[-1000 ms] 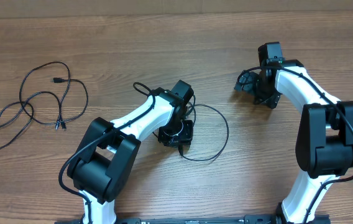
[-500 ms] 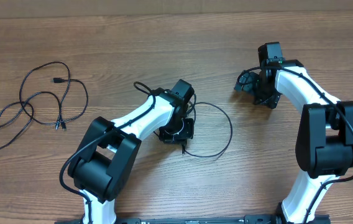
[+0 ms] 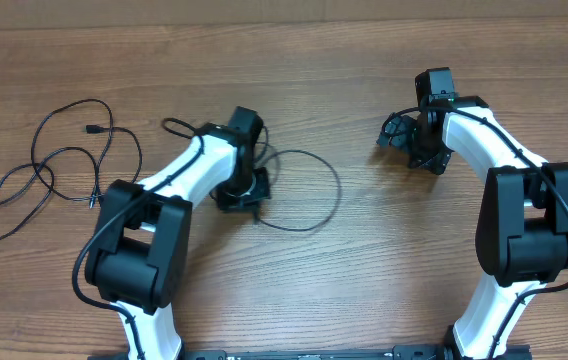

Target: Untangle cables

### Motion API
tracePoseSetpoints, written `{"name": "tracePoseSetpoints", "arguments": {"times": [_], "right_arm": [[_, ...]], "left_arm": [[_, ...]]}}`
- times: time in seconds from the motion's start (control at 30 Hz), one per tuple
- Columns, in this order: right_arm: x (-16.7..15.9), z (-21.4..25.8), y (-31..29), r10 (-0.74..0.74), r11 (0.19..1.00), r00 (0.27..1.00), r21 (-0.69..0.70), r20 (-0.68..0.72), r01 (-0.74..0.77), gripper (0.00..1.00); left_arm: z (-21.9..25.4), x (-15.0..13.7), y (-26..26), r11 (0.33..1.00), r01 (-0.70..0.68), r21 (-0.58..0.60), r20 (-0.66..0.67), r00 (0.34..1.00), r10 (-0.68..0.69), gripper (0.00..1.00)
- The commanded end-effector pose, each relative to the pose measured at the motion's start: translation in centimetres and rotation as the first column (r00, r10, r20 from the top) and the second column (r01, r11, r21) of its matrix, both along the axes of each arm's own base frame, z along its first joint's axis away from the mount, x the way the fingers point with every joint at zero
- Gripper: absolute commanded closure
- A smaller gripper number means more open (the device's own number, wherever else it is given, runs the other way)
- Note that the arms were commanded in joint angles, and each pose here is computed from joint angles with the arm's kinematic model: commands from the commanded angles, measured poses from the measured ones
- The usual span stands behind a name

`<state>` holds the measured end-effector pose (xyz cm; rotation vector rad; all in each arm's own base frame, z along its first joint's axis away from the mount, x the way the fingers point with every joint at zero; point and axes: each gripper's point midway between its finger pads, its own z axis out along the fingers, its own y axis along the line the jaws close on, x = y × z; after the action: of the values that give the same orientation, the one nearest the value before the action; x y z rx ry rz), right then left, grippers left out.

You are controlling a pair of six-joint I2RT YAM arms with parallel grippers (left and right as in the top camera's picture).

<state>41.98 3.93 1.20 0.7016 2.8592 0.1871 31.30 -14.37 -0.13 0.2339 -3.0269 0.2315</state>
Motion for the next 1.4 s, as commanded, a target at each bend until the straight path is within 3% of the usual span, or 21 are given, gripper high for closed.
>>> {"name": "tracePoseSetpoints", "arguments": {"times": [0.0, 0.1, 0.27, 0.37, 0.53, 0.57, 0.63, 0.87, 1.13, 1.37], "right_arm": [[0.2, 1.1, 0.1, 0.002, 1.0, 1.0, -0.001, 0.03, -0.002, 0.0], [0.2, 1.1, 0.1, 0.002, 1.0, 1.0, -0.001, 0.03, -0.002, 0.0], [0.2, 1.1, 0.1, 0.002, 1.0, 1.0, -0.001, 0.03, -0.002, 0.0], [0.2, 1.1, 0.1, 0.002, 1.0, 1.0, -0.001, 0.03, -0.002, 0.0], [0.2, 1.1, 0.1, 0.002, 1.0, 1.0, -0.001, 0.03, -0.002, 0.0], [0.2, 1.1, 0.1, 0.002, 1.0, 1.0, -0.001, 0.03, -0.002, 0.0], [0.2, 1.1, 0.1, 0.002, 1.0, 1.0, -0.001, 0.03, -0.002, 0.0], [0.3, 1.1, 0.1, 0.002, 1.0, 0.999, -0.001, 0.032, -0.002, 0.0], [0.3, 1.1, 0.1, 0.002, 1.0, 0.999, -0.001, 0.033, -0.002, 0.0], [0.3, 1.1, 0.1, 0.002, 1.0, 0.999, -0.001, 0.033, -0.002, 0.0]], "left_arm": [[-0.9, 0.0, 6.7, 0.956, 0.0, 0.292, 0.007, 1.0, -0.002, 0.96], [-0.9, -0.2, 6.6, 0.961, 0.01, 0.276, -0.008, 1.0, -0.008, 0.96], [0.4, 0.4, 3.3, 0.991, 0.104, 0.089, -0.015, 0.995, -0.104, 0.95], [2.1, 1.6, 2.8, 0.992, 0.103, 0.076, 0.003, 0.995, -0.104, 0.87], [4.9, 3.6, 2.6, 0.985, 0.153, 0.082, 0.055, 0.986, -0.158, 0.18], [5.3, 4.1, 2.9, 0.98, 0.17, 0.106, 0.069, 0.982, -0.178, 0.08], [5.5, 4.7, 3.8, 0.969, 0.187, 0.16, 0.087, 0.975, -0.202, 0.0], [5.0, 5.2, 7.1, 0.921, 0.178, 0.347, 0.088, 0.971, -0.221, 0.0], [3.6, 6.0, 7.6, 0.922, 0.19, 0.339, 0.118, 0.963, -0.242, 0.0], [2.0, 5.6, 6.0, 0.924, 0.294, 0.243, 0.127, 0.935, -0.331, 0.01]]}}
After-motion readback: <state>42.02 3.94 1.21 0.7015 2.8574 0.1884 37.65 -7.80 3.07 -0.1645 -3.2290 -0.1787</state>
